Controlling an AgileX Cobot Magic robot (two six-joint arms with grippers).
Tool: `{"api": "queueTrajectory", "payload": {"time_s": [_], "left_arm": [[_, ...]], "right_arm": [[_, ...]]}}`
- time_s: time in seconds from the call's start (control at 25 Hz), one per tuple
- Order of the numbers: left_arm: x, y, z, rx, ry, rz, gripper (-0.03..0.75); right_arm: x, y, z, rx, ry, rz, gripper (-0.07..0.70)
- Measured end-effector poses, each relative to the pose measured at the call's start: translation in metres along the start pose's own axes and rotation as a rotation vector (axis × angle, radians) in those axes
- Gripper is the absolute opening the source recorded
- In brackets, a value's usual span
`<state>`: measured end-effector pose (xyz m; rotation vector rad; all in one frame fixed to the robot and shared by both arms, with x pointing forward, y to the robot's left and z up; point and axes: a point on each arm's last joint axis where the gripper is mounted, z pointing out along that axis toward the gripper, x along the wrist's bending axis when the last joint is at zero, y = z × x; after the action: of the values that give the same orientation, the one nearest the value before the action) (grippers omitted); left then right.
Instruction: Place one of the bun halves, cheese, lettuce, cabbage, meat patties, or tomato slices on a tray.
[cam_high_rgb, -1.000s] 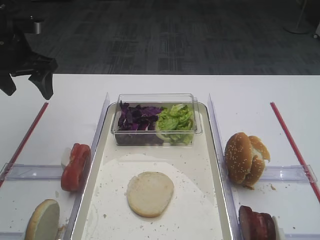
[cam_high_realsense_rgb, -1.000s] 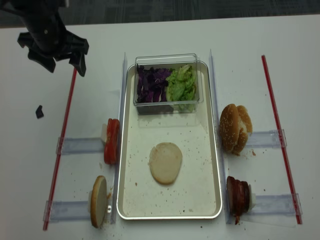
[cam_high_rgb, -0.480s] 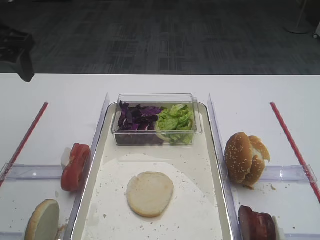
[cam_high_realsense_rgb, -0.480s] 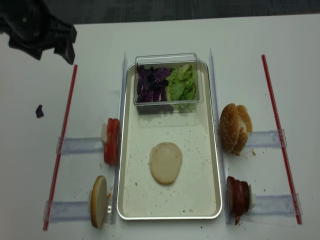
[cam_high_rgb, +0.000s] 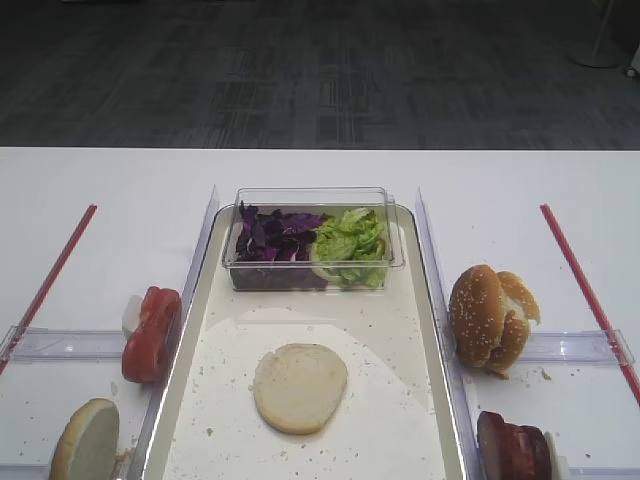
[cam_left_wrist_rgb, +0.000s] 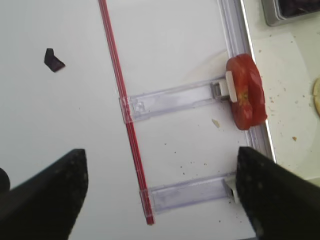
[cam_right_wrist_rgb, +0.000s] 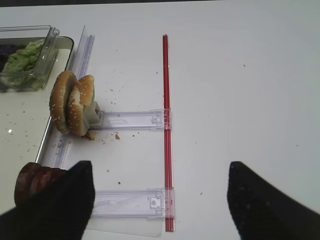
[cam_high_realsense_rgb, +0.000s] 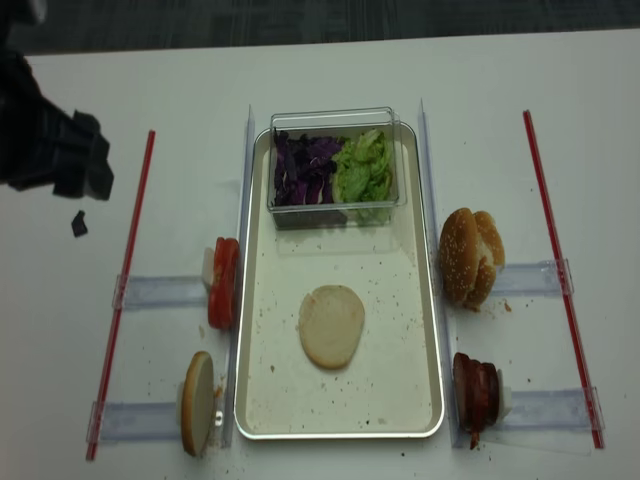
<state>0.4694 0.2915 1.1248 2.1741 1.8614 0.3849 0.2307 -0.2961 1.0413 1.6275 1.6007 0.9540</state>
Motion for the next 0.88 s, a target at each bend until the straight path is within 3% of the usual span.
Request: {"api": "queueTrajectory", "payload": {"time_s": [0.52, 0.88], "left_arm": [[-0.016, -0.111, -0.038, -0.169, -0.015, -0.006, 0.555], [-0.025, -0.180, -0.040, -0.309, -0.015, -0.013, 0.555]], "right_arm": [[0.000, 0.000, 0.000, 0.000, 0.000, -0.002, 0.571], [0.000, 0.000, 0.000, 0.000, 0.000, -0.002, 0.571]]}}
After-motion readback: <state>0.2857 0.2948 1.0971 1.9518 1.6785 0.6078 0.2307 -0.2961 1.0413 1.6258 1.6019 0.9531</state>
